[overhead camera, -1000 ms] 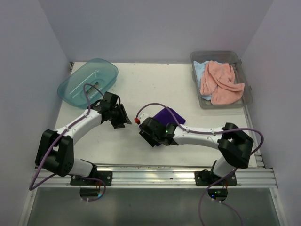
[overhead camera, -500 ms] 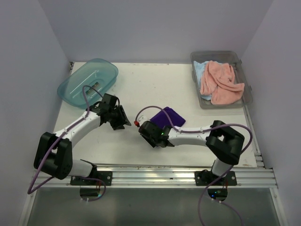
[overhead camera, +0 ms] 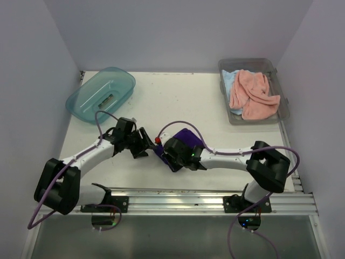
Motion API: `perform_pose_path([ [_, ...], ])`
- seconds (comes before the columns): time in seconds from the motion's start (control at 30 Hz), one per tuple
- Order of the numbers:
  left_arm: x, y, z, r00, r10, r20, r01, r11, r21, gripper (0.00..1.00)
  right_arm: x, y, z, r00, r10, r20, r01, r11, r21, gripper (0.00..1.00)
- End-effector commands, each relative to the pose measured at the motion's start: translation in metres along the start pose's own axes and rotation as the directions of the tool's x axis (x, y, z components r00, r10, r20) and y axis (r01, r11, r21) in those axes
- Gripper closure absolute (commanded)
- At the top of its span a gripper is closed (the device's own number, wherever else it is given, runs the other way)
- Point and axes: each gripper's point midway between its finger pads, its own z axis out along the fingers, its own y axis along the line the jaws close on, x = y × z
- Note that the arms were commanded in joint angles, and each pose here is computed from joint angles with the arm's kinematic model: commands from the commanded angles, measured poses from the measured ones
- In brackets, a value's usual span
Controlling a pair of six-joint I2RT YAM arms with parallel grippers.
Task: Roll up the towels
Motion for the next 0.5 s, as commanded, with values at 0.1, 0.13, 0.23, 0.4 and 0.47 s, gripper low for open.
perform_pose_path([
  [0.1,0.007,-0.028,0.014,1.0,-0.006,-0.015,0.008,0.986,0.168,0.35,-0.02,0.035,-0.014,0.991,0.118,0.065,-0.103,0.974,-0.201,1.0],
  [0.13,0.009,-0.025,0.017,1.0,-0.01,-0.02,0.013,0.986,0.166,0.35,-0.015,0.04,-0.014,0.991,0.129,0.048,-0.114,0.967,-0.229,1.0],
  [0.23,0.009,-0.023,0.022,1.0,-0.006,-0.026,0.01,0.987,0.159,0.35,-0.012,0.04,-0.014,0.988,0.145,0.045,-0.131,0.964,-0.233,1.0],
  [0.4,0.014,-0.017,0.03,0.999,0.009,-0.039,-0.004,0.992,0.126,0.37,-0.008,0.038,-0.013,0.988,0.148,0.037,-0.137,0.966,-0.221,1.0],
  [0.47,0.016,-0.015,0.035,0.999,0.011,-0.05,-0.006,0.995,0.103,0.43,-0.008,0.036,-0.013,0.988,0.15,0.039,-0.139,0.967,-0.212,1.0],
])
